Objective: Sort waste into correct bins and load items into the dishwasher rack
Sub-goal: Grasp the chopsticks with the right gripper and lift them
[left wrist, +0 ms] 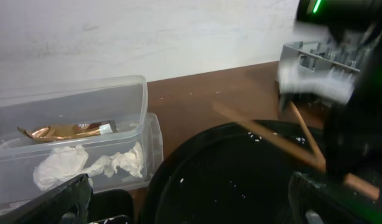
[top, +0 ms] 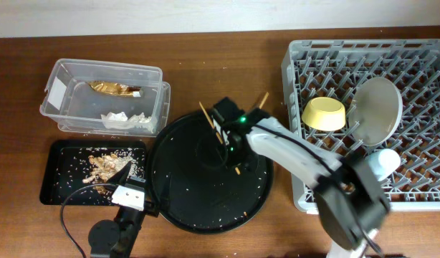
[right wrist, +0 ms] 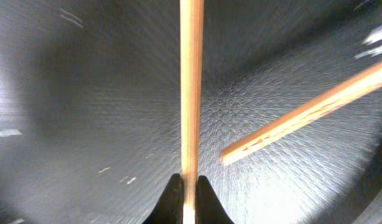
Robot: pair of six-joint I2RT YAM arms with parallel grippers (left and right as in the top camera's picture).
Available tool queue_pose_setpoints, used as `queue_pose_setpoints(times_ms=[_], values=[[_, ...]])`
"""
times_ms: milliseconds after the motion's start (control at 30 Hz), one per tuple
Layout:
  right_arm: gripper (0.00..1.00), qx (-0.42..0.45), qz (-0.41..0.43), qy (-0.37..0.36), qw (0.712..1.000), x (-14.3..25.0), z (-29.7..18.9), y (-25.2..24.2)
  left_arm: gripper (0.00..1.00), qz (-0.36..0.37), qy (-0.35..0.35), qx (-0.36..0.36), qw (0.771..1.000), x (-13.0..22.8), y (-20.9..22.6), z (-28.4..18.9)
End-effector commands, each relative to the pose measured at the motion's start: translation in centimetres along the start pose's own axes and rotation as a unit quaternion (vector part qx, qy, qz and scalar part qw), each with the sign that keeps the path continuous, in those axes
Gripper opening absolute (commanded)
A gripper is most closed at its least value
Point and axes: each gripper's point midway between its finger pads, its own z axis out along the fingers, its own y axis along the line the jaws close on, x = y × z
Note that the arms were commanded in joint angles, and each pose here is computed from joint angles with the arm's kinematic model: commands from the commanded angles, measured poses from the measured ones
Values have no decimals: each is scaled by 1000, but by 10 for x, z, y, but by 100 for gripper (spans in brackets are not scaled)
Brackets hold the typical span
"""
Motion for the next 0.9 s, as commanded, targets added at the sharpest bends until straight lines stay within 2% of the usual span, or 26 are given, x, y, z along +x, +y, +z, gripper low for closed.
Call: queue_pose_setpoints(times_ms=[0, 33, 100, 167, 367, 400, 433, 533, 667, 700, 767, 867], values=[[4, 13, 23, -140, 990, -35, -101, -17, 100, 8, -2, 0, 1000, 2, 0, 0], [4, 51, 62, -170, 982, -35, -125, -50, 100, 8, -2, 0, 1000, 2, 0, 0], [4, 91, 128, -185, 970, -30, -143, -103, 100, 8, -1, 0, 1000, 2, 0, 0], [4, 111, 209, -148, 960, -10, -135, -166, 100, 8, -2, 0, 1000, 2, 0, 0], [6, 142, 243, -35, 959, 21, -74, -208, 100, 8, -2, 0, 1000, 2, 0, 0], [20, 135, 243, -38, 960, 18, -73, -206, 100, 8, -2, 0, 1000, 2, 0, 0], [24, 128, 243, -43, 961, 17, -77, -203, 100, 8, -2, 0, 1000, 2, 0, 0], [30, 86, 208, -65, 972, 9, -92, -174, 100, 8, -1, 0, 1000, 2, 0, 0], [35, 45, 112, -74, 990, -4, -91, -97, 100, 8, -2, 0, 1000, 2, 0, 0], [40, 37, 101, -71, 992, -7, -80, -72, 100, 8, -2, 0, 1000, 2, 0, 0], [44, 43, 106, -74, 991, -12, -56, -50, 100, 8, -2, 0, 1000, 2, 0, 0], [44, 52, 141, -74, 986, -23, -7, -41, 100, 8, -1, 0, 1000, 2, 0, 0]])
